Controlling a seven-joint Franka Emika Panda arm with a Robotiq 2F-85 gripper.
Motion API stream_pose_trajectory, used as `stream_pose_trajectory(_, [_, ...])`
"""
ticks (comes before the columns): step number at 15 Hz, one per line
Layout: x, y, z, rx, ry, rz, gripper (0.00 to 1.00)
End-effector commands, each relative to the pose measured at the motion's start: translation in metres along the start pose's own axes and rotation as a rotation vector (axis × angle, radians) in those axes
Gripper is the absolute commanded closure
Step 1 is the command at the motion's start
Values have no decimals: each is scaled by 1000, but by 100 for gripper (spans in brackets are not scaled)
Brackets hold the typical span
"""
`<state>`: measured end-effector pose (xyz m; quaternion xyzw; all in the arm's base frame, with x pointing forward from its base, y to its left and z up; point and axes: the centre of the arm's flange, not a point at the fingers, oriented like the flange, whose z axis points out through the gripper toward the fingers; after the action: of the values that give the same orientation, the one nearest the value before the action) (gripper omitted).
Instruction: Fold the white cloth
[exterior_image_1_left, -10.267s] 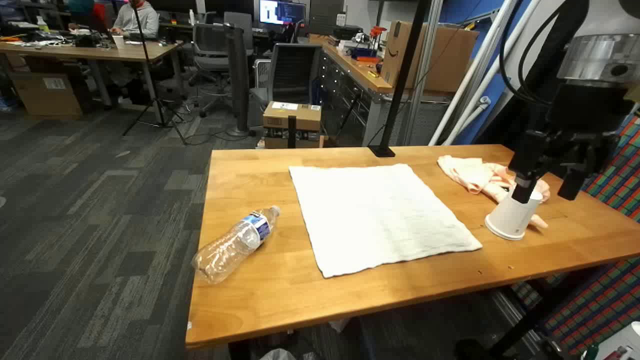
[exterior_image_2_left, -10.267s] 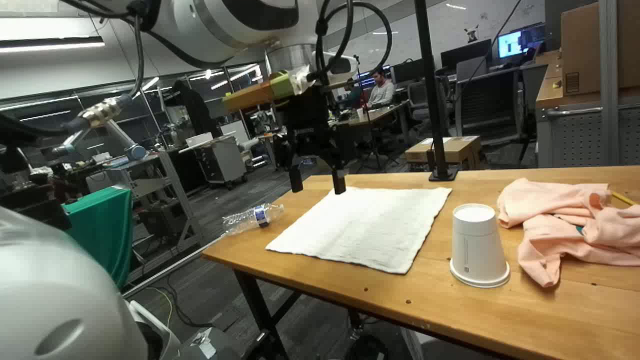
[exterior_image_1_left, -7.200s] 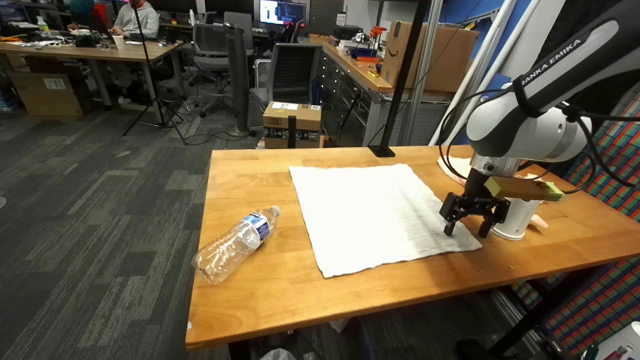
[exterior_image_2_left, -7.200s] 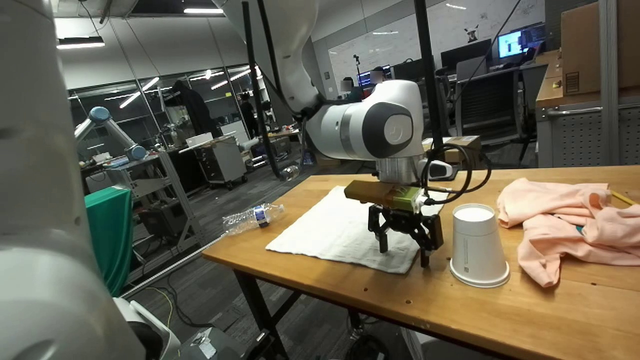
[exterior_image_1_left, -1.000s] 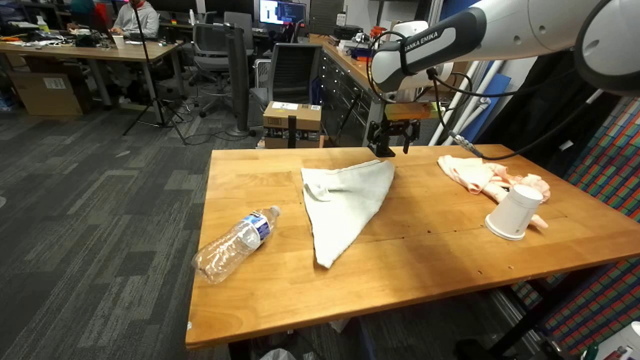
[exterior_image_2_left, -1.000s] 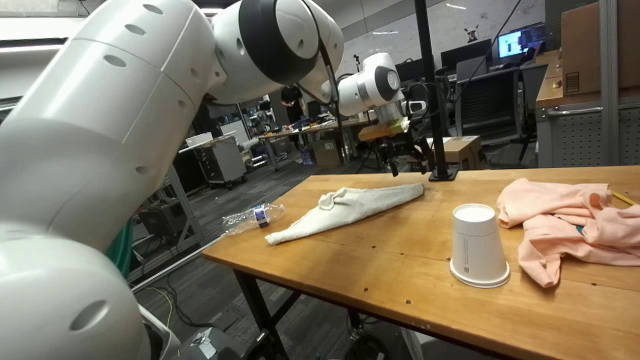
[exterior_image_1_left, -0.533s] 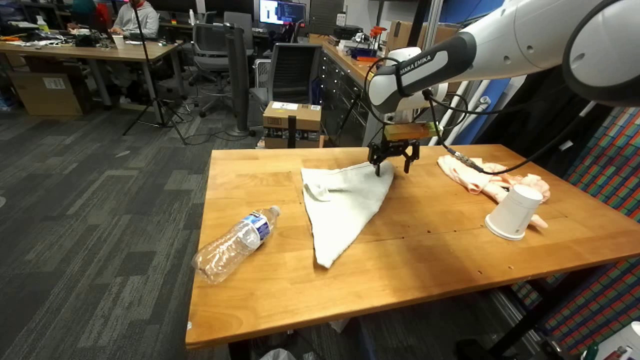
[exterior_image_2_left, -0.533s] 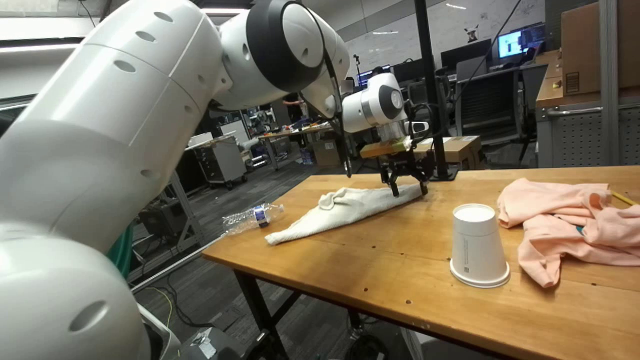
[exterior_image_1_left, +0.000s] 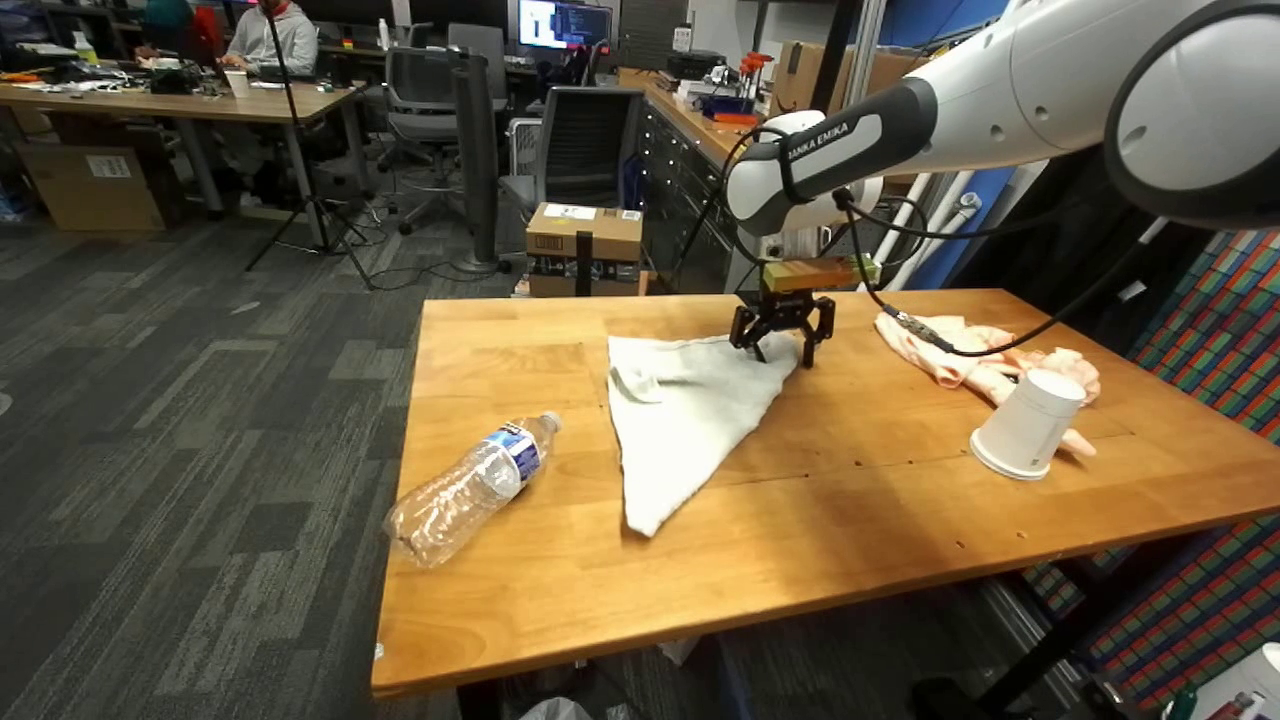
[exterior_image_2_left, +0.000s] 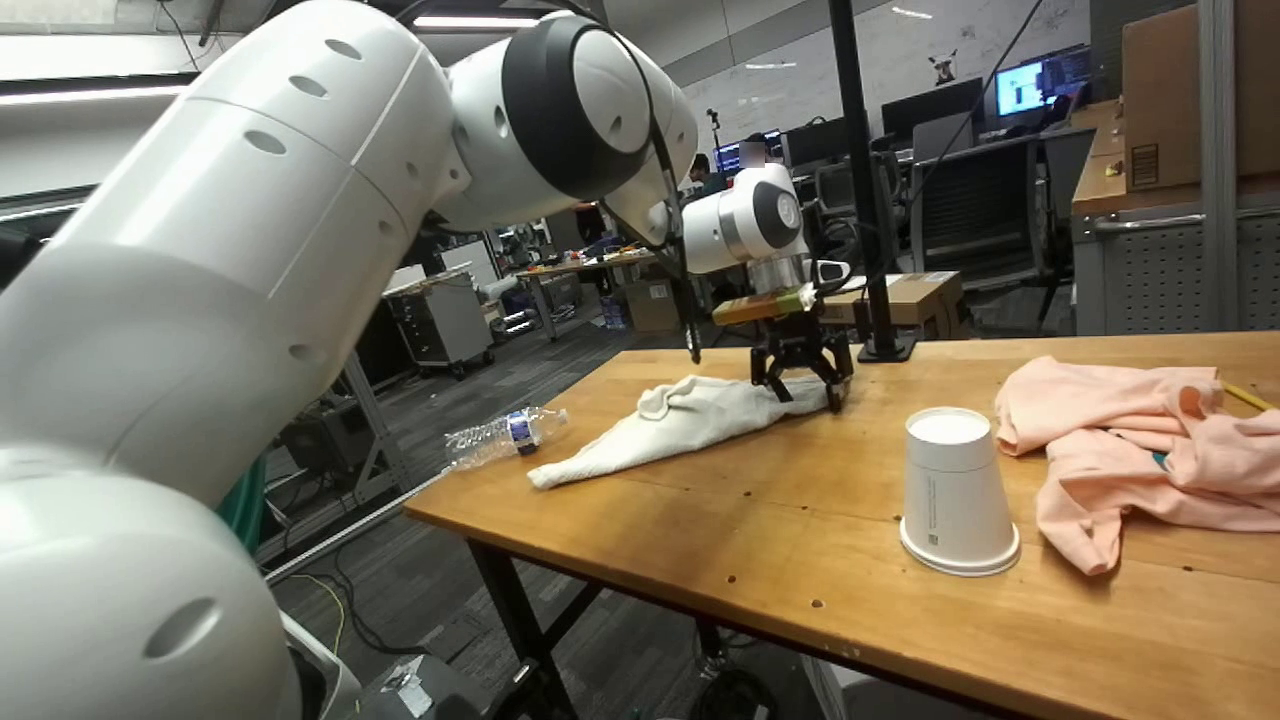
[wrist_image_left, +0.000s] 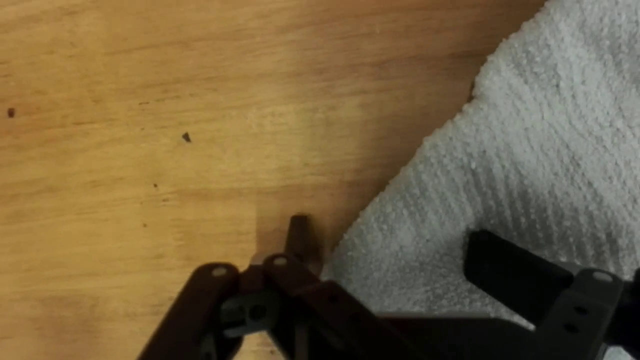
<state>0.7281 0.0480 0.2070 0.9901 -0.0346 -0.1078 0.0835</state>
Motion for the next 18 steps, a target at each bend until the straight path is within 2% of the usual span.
stream_pose_trajectory(1, [8, -6, -2, -7, -49, -20, 51])
stream_pose_trajectory(7, [-8, -17, -18, -35, -66, -39, 95])
stream_pose_trajectory(8, [-13, -22, -23, -37, -57, -40, 100])
stream_pose_trajectory(14, [-57, -49, -67, -72, 11, -37, 97])
stream_pose_trajectory(18, [-116, -71, -107, -106, 43, -24, 97])
